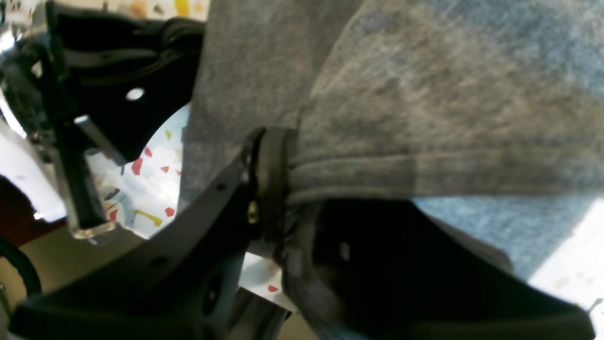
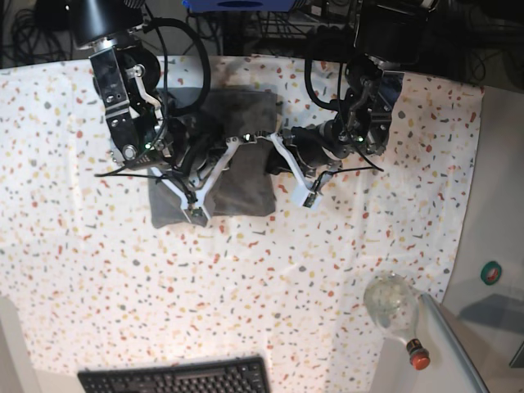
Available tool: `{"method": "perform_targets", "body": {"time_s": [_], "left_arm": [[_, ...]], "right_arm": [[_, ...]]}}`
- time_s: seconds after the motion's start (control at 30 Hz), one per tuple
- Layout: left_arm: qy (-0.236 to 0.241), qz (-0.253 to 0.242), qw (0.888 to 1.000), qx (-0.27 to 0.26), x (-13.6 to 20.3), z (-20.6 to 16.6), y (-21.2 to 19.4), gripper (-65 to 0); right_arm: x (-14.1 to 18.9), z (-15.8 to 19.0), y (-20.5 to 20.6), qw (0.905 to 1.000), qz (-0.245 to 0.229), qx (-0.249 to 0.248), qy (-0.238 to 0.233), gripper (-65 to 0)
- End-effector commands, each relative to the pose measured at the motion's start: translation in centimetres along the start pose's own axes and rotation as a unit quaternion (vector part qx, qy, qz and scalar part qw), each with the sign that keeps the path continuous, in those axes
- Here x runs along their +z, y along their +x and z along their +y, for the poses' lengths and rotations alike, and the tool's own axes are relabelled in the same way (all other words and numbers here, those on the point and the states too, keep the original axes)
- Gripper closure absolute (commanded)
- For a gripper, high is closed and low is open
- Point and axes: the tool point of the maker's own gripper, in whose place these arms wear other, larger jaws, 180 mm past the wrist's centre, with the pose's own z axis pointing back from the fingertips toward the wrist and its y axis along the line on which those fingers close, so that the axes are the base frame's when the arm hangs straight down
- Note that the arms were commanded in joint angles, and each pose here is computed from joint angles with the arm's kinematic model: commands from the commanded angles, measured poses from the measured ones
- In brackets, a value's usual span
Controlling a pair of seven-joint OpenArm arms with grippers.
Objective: Layout the t-shirt on the table in an organized manner, then fold the t-shirt properly
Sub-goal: 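Fold the shirt in half toward the right gripper with both grippers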
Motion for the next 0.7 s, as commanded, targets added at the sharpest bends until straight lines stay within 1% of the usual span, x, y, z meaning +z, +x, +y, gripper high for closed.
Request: {"method": "perform_targets", "body": {"time_s": [0.0, 0.07, 0.1, 0.23, 0.3, 0.37, 0.47, 0.57, 0.67], "left_arm": [[0.004, 0.001, 1.0, -0.009, 0.2, 0.3, 0.5, 0.0], [0.005, 0.001, 1.0, -0.01, 0.2, 0.4, 0.5, 0.0], [0.007, 0.002, 1.0, -0.011, 0.4, 0.7, 0.5, 0.0], [0.01, 0.0, 1.0, -0.013, 0.5, 1.0, 0.7, 0.0], [0.013, -0.013, 1.0, -0.025, 1.2, 1.2, 1.7, 0.0], [0.017, -0.024, 0.999, -0.042, 2.4, 1.5, 2.3, 0.0], [0.03, -0.035, 0.996, -0.076, 4.6, 2.2, 3.0, 0.0], [0.053, 0.018, 0.993, -0.106, 6.9, 4.1, 0.9, 0.0], [0.075, 0.062, 0.988, -0.123, 9.2, 6.2, -1.8, 0.0]], "right_arm": [[0.4, 0.5, 1.3, 0.9998, -0.02, 0.001, 0.008, -14.7], [0.3, 1.0, 1.2, 0.9998, -0.017, 0.008, 0.012, -15.5], [0.2, 1.4, 1.1, 0.9997, -0.015, 0.015, 0.015, -17.1], [0.0, 2.7, 0.6, 0.999, -0.008, 0.036, 0.024, -29.0], [0.0, 2.7, 0.6, 0.999, -0.007, 0.037, 0.025, -33.0], [0.0, 2.8, 0.6, 0.9989, -0.008, 0.038, 0.024, -35.1], [0.1, 2.7, 1.2, 0.9988, -0.013, 0.041, 0.023, -35.3], [0.2, 2.7, 1.8, 0.9986, -0.019, 0.043, 0.022, -35.3], [0.3, 3.3, 2.8, 0.998, -0.031, 0.048, 0.027, -35.3]]}}
